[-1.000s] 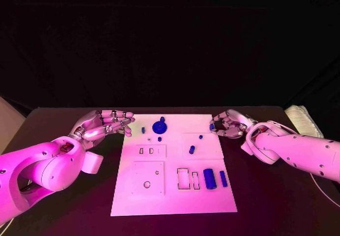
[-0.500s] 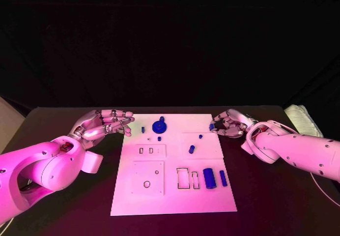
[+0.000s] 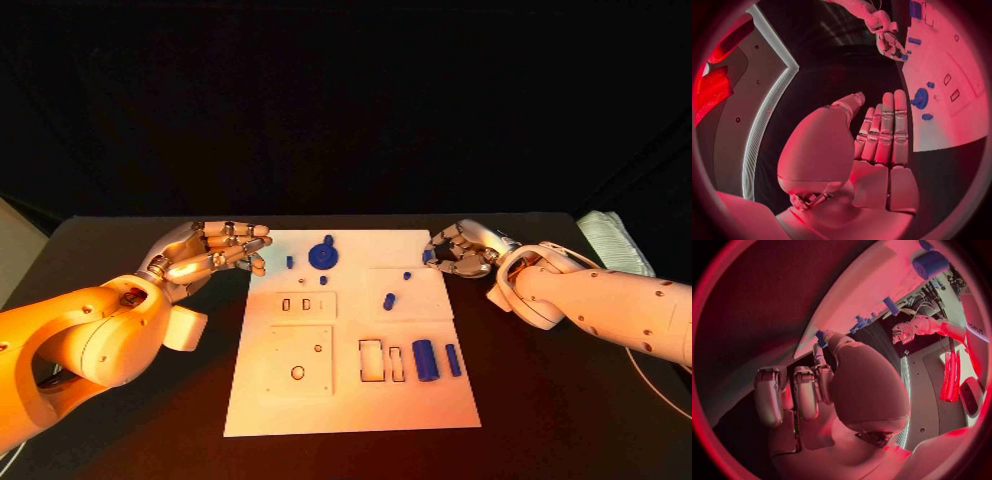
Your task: Assemble the parts on the task board
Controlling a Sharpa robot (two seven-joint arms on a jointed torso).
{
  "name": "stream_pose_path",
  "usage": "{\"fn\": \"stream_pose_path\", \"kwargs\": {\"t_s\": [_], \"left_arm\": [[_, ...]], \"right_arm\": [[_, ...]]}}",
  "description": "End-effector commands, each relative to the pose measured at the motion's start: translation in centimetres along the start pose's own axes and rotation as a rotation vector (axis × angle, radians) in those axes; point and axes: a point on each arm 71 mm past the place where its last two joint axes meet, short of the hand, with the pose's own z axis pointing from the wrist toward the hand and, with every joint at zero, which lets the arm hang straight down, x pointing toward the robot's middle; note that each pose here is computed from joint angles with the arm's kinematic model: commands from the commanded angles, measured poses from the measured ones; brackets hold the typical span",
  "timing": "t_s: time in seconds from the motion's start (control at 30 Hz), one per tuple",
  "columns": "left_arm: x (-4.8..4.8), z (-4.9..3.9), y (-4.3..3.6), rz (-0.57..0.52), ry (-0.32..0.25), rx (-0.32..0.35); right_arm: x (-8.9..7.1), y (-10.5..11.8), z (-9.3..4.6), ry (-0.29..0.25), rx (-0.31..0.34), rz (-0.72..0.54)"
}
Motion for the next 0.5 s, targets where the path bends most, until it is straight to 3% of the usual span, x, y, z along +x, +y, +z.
{"fn": "stream_pose_path", "kwargs": {"t_s": [0.03,0.5], "left_arm": [[0.24,0.00,-0.10,-0.003,0.023,0.009],[0.21,-0.04,-0.10,-0.003,0.023,0.008]], "right_arm": [[0.16,0.01,0.04,0.006,0.007,-0.002],[0.39,0.25,0.22,0.007,0.014,0.002]]}}
